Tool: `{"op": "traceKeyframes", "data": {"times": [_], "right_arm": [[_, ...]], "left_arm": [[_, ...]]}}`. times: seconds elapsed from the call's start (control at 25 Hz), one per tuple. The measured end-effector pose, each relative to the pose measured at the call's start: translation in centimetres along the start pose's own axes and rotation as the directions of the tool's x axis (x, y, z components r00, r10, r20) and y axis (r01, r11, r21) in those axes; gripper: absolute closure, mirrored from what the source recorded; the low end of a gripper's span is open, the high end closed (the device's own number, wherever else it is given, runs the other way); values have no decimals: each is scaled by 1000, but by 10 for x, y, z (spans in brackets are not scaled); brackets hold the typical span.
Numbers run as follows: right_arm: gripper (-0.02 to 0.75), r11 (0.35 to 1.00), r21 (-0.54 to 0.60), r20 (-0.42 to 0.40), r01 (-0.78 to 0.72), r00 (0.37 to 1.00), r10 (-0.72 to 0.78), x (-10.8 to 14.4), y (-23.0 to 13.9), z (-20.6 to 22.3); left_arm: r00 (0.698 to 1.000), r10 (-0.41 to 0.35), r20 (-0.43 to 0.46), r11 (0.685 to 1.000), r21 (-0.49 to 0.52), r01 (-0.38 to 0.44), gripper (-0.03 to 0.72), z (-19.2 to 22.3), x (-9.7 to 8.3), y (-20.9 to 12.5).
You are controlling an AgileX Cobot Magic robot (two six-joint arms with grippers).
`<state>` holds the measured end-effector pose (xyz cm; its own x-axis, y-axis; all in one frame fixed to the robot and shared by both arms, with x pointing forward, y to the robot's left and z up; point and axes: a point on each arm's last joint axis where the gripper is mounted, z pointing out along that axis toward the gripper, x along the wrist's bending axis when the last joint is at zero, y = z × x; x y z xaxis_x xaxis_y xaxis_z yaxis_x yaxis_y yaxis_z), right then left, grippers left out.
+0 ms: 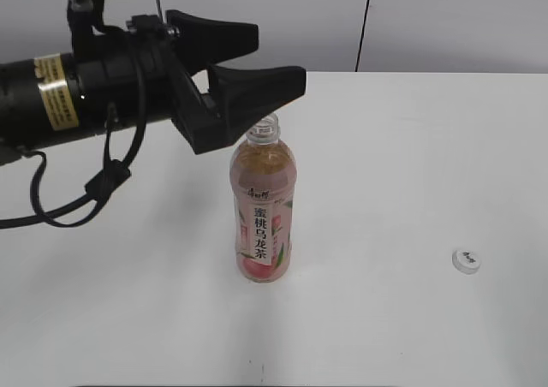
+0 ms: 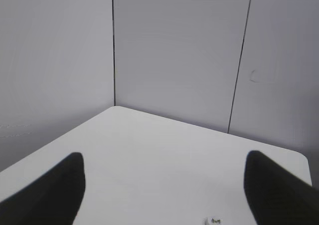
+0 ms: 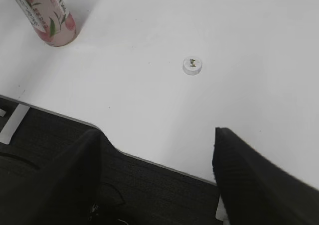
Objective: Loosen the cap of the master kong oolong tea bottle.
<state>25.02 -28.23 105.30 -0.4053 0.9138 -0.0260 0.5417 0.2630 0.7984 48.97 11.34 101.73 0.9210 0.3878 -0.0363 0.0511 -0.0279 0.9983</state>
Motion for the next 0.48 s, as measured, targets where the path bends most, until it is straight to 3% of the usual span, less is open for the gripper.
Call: {"op": "traceKeyframes", "data": {"times": [0.28, 0.48], "right_arm": [[213, 1000, 0, 0, 0, 1000, 0, 0, 0, 0], [213, 1000, 0, 0, 0, 1000, 0, 0, 0, 0]], "left_arm": [[997, 23, -73, 999, 44, -20, 100, -21, -11, 34], [999, 7, -47, 997, 80, -3, 100, -32, -24, 47]]}}
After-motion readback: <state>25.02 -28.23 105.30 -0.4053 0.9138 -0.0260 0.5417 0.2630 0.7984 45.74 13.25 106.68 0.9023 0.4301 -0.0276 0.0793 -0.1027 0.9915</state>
